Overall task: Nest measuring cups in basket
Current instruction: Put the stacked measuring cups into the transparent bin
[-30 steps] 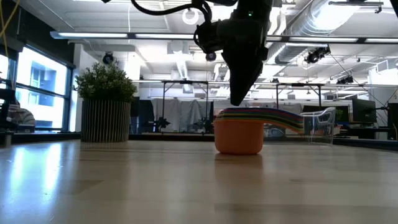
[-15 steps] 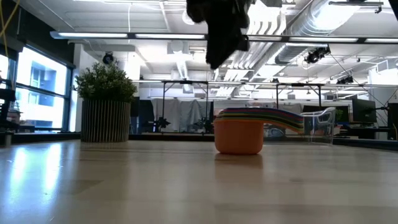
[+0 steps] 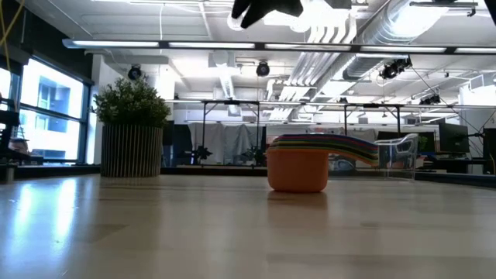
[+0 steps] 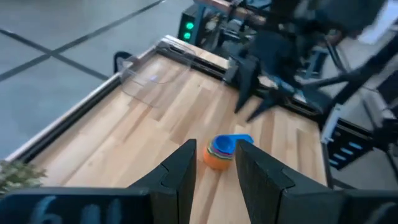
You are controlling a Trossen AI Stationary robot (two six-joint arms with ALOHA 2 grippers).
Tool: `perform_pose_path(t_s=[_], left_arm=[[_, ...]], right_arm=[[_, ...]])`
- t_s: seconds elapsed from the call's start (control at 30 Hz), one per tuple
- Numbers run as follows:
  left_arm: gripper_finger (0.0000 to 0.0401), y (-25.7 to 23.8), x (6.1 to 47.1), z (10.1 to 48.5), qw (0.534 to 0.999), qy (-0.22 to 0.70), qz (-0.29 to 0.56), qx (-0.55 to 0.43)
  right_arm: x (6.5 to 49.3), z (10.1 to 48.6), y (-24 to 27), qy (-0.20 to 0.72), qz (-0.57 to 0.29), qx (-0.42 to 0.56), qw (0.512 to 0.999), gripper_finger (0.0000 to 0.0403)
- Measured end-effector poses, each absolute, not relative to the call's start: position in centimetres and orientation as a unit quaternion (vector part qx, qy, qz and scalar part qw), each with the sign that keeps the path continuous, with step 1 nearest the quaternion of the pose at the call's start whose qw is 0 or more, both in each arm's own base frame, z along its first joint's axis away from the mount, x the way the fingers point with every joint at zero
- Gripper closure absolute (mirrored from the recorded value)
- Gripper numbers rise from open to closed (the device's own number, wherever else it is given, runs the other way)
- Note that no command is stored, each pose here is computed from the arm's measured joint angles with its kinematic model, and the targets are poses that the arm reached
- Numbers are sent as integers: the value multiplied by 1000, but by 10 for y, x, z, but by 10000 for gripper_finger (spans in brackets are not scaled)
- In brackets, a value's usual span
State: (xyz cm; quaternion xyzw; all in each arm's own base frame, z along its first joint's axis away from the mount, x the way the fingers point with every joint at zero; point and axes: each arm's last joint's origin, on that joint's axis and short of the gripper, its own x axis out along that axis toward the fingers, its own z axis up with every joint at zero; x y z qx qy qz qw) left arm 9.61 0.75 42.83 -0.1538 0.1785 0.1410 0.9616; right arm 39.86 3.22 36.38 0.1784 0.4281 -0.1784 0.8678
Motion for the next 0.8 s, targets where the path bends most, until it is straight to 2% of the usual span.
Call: perform_pose_path(t_s=[0.17,0.43,0.8], left_arm=[[298,3,83,398,973,147,108,-145],[298,0,66,338,992,71,38,-92],[298,0,56,266,993,-19,28,-113]], right_arm=[[399,376,24,399,-200,200,872,297],[399,378,23,391,-207,277,853,297],[398,377,34,386,-211,341,831,297]])
